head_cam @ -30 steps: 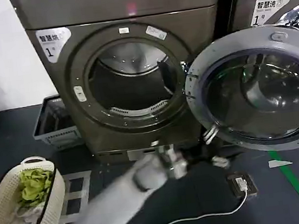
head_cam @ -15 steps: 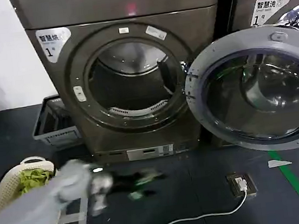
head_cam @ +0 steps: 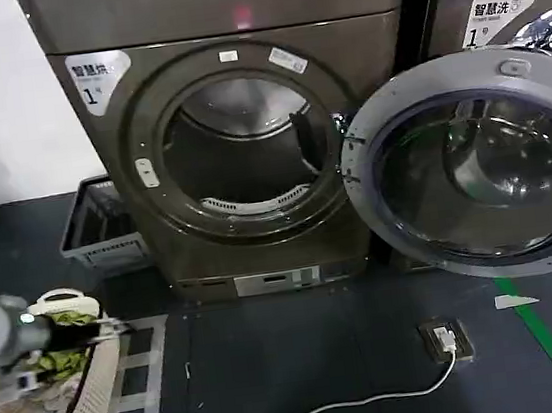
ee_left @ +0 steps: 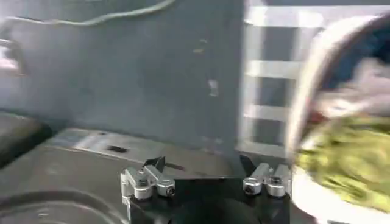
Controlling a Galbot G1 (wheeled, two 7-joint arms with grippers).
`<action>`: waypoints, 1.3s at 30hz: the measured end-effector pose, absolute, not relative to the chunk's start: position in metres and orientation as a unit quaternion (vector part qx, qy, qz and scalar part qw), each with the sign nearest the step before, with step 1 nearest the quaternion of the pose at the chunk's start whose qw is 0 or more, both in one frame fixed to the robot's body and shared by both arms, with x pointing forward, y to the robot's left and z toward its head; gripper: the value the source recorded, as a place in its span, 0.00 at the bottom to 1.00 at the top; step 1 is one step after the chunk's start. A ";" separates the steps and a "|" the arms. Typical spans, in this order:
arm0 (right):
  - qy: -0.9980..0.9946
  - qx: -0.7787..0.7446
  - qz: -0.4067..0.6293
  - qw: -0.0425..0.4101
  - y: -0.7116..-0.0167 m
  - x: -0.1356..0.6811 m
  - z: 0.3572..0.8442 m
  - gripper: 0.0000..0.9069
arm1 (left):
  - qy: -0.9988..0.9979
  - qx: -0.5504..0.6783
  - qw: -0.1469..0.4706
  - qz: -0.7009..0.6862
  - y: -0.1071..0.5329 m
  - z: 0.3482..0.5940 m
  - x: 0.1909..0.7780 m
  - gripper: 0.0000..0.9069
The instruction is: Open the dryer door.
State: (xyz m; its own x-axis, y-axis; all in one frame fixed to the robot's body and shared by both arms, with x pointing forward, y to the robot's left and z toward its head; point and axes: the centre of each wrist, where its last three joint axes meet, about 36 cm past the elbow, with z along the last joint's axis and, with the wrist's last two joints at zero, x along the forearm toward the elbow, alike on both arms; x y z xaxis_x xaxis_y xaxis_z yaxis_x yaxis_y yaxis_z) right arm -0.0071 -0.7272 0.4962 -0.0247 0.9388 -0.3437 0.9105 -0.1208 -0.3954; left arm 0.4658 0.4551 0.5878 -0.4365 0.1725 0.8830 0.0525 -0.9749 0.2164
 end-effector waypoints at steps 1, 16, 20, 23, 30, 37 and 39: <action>-0.665 -0.697 0.268 0.024 -0.727 -0.005 0.496 1.00 | 0.099 0.531 0.023 0.841 0.462 0.589 0.465 1.00; -0.679 -0.684 0.266 0.006 -0.725 -0.006 0.483 1.00 | 0.031 0.546 -0.086 0.833 0.528 0.553 0.465 1.00; -0.683 -0.678 0.272 0.002 -0.723 -0.006 0.479 1.00 | 0.040 0.551 -0.109 0.826 0.547 0.542 0.466 1.00; -0.686 -0.675 0.271 0.001 -0.721 -0.003 0.475 1.00 | 0.042 0.558 -0.118 0.821 0.552 0.534 0.465 1.00; -0.687 -0.674 0.271 0.004 -0.722 -0.004 0.473 1.00 | 0.058 0.564 -0.135 0.813 0.564 0.518 0.467 1.00; -0.688 -0.673 0.273 0.008 -0.719 -0.005 0.468 1.00 | 0.080 0.568 -0.135 0.808 0.567 0.510 0.468 1.00; -0.688 -0.670 0.278 0.013 -0.719 -0.006 0.467 1.00 | 0.092 0.571 -0.134 0.805 0.568 0.508 0.467 1.00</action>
